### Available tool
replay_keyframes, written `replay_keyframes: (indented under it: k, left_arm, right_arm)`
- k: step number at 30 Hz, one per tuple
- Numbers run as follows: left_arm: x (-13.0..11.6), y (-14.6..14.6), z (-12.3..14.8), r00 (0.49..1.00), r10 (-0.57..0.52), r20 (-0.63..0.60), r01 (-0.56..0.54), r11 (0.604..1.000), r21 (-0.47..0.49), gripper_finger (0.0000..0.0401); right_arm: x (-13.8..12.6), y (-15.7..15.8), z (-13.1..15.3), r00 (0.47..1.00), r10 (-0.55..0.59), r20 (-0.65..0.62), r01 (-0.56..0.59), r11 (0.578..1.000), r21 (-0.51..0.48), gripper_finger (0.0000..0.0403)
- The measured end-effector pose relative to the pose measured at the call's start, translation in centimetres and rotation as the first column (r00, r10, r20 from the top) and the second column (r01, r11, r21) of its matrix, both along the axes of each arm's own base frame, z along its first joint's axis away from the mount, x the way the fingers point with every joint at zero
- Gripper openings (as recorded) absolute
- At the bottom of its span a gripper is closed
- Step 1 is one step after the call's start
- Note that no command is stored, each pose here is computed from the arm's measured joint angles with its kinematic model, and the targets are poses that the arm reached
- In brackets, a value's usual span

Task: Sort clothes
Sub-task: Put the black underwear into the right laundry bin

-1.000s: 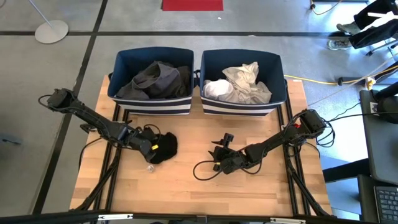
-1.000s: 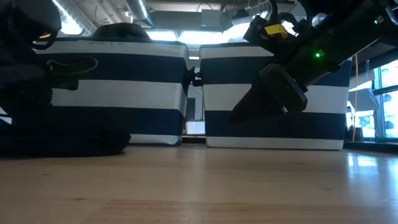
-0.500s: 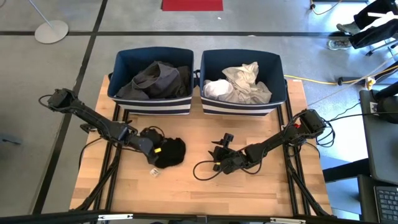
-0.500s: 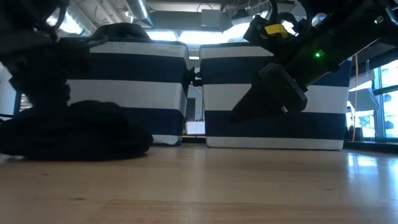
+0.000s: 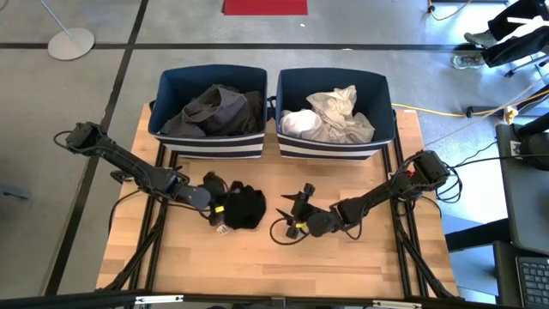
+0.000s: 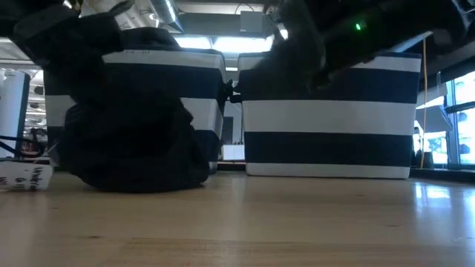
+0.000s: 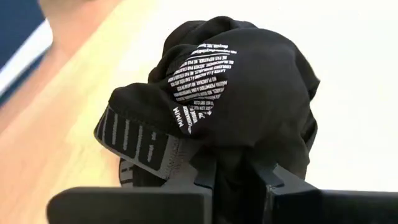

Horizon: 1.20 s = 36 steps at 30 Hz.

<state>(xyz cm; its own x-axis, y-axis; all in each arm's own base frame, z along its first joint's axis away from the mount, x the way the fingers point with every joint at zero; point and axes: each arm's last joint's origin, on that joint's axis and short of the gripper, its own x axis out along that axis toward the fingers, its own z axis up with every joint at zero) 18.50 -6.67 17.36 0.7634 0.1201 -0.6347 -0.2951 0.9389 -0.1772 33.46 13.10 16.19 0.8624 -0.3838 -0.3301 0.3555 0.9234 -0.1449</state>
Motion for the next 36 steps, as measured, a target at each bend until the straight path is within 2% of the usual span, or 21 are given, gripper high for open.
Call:
replay_keyframes:
  k: [6,10,15,20,27,31,36]
  left_arm:
    - [0.5,-0.2,0.7,0.996,-0.048,0.075,0.045,0.998,0.042,0.0028]
    - [0.8,-0.3,1.0,0.991,-0.075,0.112,0.068,0.996,0.064,0.0028]
    - [1.0,-0.4,1.3,0.985,-0.098,0.141,0.086,0.993,0.086,0.0029]
    - [1.2,-0.5,1.7,0.977,-0.123,0.175,0.104,0.988,0.112,0.0029]
    - [1.5,-0.6,2.2,0.962,-0.154,0.226,0.125,0.982,0.139,0.0029]
    - [1.5,-0.7,2.3,0.958,-0.169,0.232,0.136,0.979,0.153,0.0029]
    - [1.6,-1.2,2.9,0.932,-0.223,0.287,0.174,0.967,0.185,0.0029]
  right_arm:
    - [1.3,-1.2,1.1,0.988,0.112,0.109,-0.125,0.985,0.117,0.0231]
    - [1.9,-2.0,1.6,0.970,0.173,0.171,-0.201,0.966,0.165,0.0273]
    - [2.3,-2.8,2.1,0.964,0.148,0.222,-0.188,0.967,0.172,0.0336]
    - [3.6,-2.4,3.0,0.944,0.182,0.274,-0.237,0.954,0.183,0.0369]
    - [7.4,-2.1,2.6,0.960,0.167,0.225,-0.198,0.972,0.125,0.0361]
    - [8.4,-2.5,2.6,0.972,0.161,0.169,-0.183,0.975,0.124,0.0347]
    - [9.0,-2.4,1.4,0.972,0.171,0.159,-0.192,0.973,0.129,0.0331]
